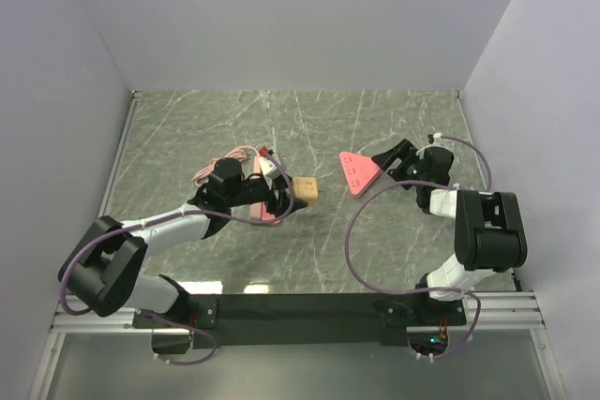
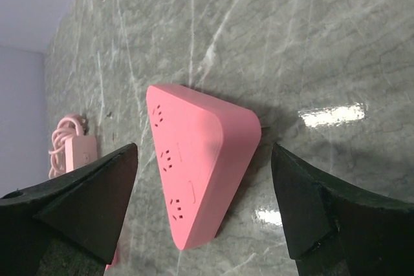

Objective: Insert the plug

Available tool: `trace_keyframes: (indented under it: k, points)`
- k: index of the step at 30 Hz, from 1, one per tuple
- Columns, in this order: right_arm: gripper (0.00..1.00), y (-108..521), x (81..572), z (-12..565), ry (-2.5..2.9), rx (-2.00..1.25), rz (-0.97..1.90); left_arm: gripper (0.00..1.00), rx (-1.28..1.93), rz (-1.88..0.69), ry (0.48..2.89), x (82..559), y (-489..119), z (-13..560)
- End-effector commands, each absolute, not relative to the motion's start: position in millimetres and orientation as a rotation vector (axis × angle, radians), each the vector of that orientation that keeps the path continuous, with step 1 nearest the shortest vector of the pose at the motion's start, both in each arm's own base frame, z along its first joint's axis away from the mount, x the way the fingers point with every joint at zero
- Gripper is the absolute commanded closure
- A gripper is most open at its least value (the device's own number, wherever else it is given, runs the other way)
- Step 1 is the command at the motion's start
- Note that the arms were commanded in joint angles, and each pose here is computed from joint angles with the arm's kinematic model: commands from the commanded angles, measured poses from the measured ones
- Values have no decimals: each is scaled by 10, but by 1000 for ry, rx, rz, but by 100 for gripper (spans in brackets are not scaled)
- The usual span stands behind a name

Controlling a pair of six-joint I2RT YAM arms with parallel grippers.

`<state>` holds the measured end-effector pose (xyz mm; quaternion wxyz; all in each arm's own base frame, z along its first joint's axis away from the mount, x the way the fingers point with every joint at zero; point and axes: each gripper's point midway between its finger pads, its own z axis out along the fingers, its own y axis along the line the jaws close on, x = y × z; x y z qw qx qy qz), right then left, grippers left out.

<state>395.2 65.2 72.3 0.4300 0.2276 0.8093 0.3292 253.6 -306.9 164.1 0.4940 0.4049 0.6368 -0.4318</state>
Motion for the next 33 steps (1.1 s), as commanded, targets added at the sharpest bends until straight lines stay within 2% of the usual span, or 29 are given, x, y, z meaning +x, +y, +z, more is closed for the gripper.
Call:
trace_keyframes:
  k: [1, 20, 23, 25, 26, 30, 32, 33]
  points:
    - [11, 599, 4089, 790, 1996, 606, 808, 100, 992, -1018, 1424, 2555, -3068, 1947]
    - [16, 972, 4296, 534, 2127, 614, 826, 100, 955, -981, 1396, 2510, -2967, 2068]
    - [28, 988, 4300, 546, 2124, 600, 825, 100, 953, -978, 1396, 2515, -2960, 2044]
    - [46, 1033, 4301, 550, 2130, 575, 838, 100, 953, -981, 1411, 2534, -2973, 2005]
    - [46, 1057, 4284, 529, 2139, 569, 846, 100, 954, -980, 1415, 2543, -2977, 1989]
    - [61, 1117, 4245, 560, 2127, 534, 880, 100, 950, -976, 1425, 2560, -2973, 1958]
    - [65, 1137, 4184, 539, 2129, 523, 891, 100, 942, -973, 1421, 2564, -2967, 1968]
    - [70, 1144, 4191, 595, 2109, 508, 899, 100, 940, -972, 1423, 2557, -2960, 1959]
